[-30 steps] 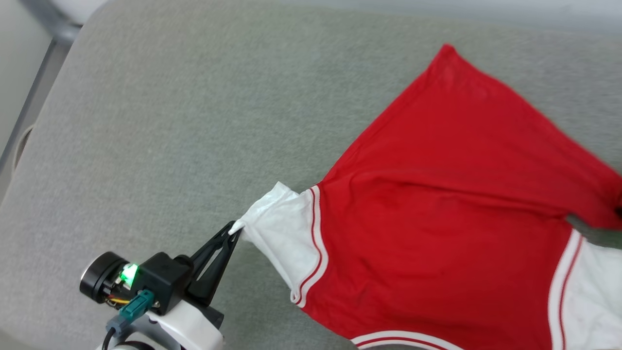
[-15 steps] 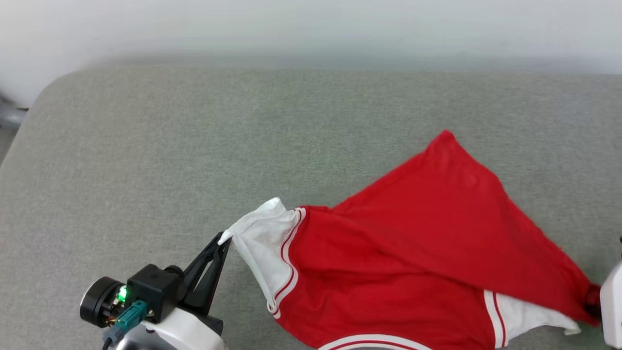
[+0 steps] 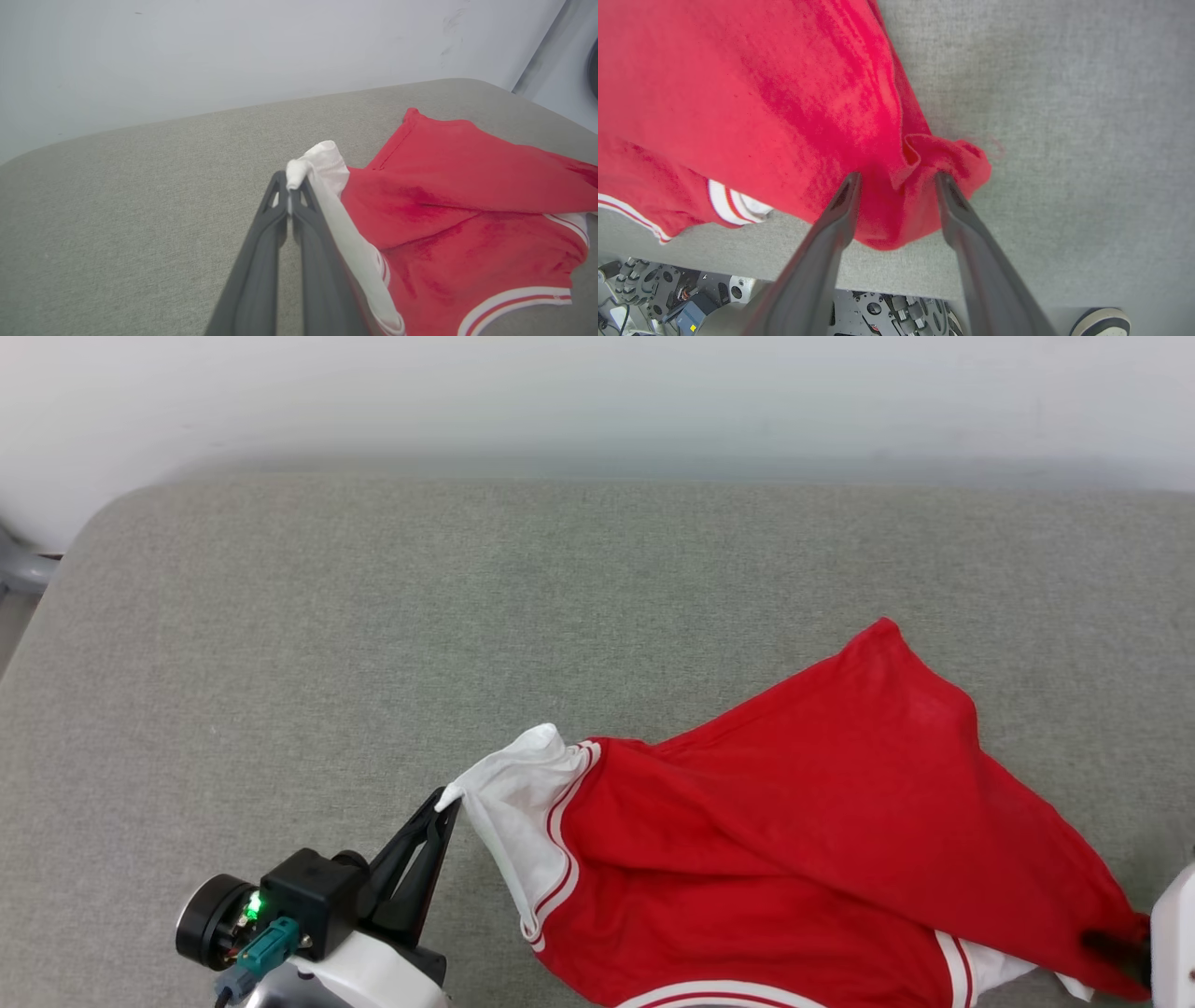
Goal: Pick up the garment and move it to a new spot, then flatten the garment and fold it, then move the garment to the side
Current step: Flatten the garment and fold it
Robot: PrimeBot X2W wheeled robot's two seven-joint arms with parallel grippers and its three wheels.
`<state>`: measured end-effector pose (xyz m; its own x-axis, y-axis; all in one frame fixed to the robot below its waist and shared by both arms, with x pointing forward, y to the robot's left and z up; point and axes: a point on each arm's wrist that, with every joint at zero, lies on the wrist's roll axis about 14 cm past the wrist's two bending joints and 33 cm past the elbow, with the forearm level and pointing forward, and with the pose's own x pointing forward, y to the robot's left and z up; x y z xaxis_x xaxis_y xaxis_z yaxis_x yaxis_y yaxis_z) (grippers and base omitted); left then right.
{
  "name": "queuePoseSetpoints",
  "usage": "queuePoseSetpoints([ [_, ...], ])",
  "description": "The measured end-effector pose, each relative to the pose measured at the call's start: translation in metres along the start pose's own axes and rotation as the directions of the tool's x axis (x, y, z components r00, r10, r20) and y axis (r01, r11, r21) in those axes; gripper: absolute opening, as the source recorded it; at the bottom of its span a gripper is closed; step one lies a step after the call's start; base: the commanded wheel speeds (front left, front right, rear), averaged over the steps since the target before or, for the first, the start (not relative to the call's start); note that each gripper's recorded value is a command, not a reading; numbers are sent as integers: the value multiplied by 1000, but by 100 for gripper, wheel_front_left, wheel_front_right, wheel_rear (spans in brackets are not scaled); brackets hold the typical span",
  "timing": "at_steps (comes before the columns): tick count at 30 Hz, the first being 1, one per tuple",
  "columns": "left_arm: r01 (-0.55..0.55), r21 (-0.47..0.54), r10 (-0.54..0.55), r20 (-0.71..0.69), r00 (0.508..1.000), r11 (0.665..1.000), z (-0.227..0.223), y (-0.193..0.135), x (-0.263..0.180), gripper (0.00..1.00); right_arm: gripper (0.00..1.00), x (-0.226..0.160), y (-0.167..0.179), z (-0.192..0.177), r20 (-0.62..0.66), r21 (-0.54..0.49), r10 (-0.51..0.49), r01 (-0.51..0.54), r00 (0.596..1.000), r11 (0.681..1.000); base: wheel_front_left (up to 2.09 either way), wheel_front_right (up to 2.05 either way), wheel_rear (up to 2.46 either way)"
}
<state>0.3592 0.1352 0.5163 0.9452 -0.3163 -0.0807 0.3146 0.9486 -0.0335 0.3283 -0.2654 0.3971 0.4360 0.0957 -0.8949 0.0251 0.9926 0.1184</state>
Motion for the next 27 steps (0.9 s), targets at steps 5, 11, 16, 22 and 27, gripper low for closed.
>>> queuePoseSetpoints([
  [5, -7, 0, 7, 0, 1000, 1000, 0, 2, -2, 0, 100, -7, 15, 43, 87, -37, 54, -51, 995, 998, 0, 0, 0],
  [11, -24, 5, 24, -2, 1000, 1000, 0, 9, 0, 0, 100, -13, 48, 106, 173, -142, 119, -95, 978, 985, 0, 0, 0],
  [16, -24, 3, 24, -17, 1000, 1000, -6, 12, 4, 0, 100, 3, 83, 143, 174, -232, 164, -121, 971, 965, 0, 0, 0],
  [22, -36, 2, 36, -31, 999, 999, -13, 18, 8, 0, 100, 41, 106, 168, 111, -272, 154, -119, 982, 955, 0, 0, 0],
  [27, -77, -9, 77, -44, 996, 997, -20, 27, 5, 0, 100, 76, 116, 178, 52, -304, 121, -100, 991, 947, 0, 0, 0],
])
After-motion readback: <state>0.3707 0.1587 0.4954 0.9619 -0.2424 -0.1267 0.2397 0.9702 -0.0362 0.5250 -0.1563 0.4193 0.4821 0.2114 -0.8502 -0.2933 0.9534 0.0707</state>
